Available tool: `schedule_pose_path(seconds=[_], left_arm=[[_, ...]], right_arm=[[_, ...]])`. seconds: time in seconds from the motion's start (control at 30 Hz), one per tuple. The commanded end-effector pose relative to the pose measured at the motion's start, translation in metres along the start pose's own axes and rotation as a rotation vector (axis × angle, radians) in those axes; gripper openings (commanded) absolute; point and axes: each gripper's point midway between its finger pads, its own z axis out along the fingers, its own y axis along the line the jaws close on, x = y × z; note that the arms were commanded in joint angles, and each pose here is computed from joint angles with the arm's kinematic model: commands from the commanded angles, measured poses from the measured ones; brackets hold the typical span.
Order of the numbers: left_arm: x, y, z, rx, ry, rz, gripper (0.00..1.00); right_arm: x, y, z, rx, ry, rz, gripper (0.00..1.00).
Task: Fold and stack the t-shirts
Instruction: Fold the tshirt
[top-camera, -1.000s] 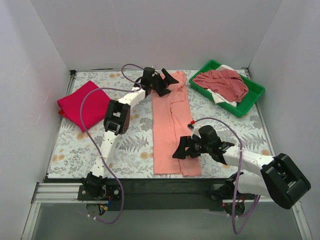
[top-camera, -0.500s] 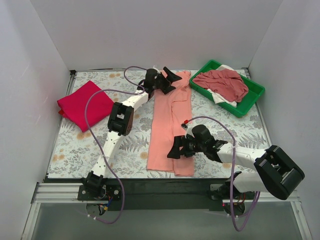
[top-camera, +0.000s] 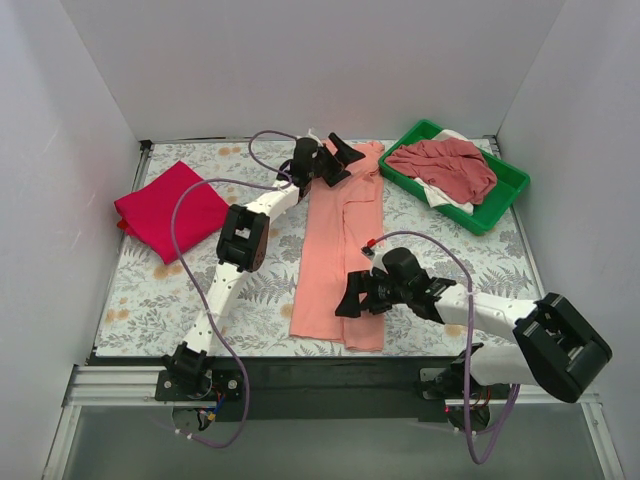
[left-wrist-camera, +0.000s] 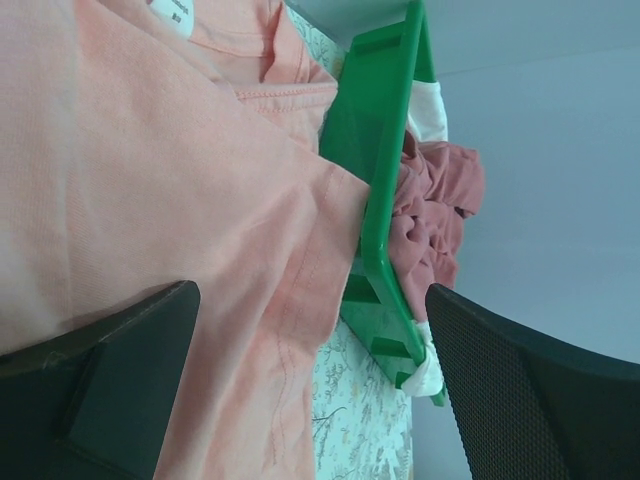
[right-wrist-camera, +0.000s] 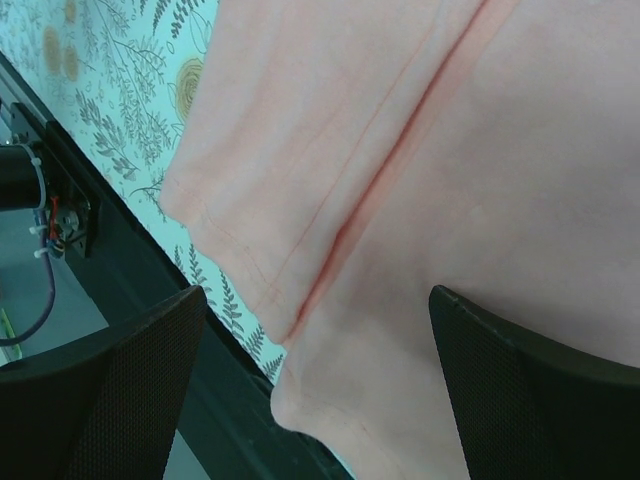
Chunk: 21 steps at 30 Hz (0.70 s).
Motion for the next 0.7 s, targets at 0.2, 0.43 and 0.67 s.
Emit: schedule_pose_path(seconds=[0.2, 0.43, 0.67], left_arm=[[-0.054, -0.138, -0.066, 0.019, -0.114, 0.212, 0.97], [-0.040, -0.199, -0.161, -0.055, -0.121, 0.331, 0.97], [0.015, -0.178, -0.266, -0.138, -0.133, 0.346, 0.97]], right_arm=[[-0.060, 0.010, -0.057, 0.197, -0.203, -0.104, 0.98], [-0.072, 0.008, -0.100, 0.302, -0.301, -0.115, 0.98], [-0.062, -0.012, -0.121, 0.389, -0.366, -0.073, 0.98]])
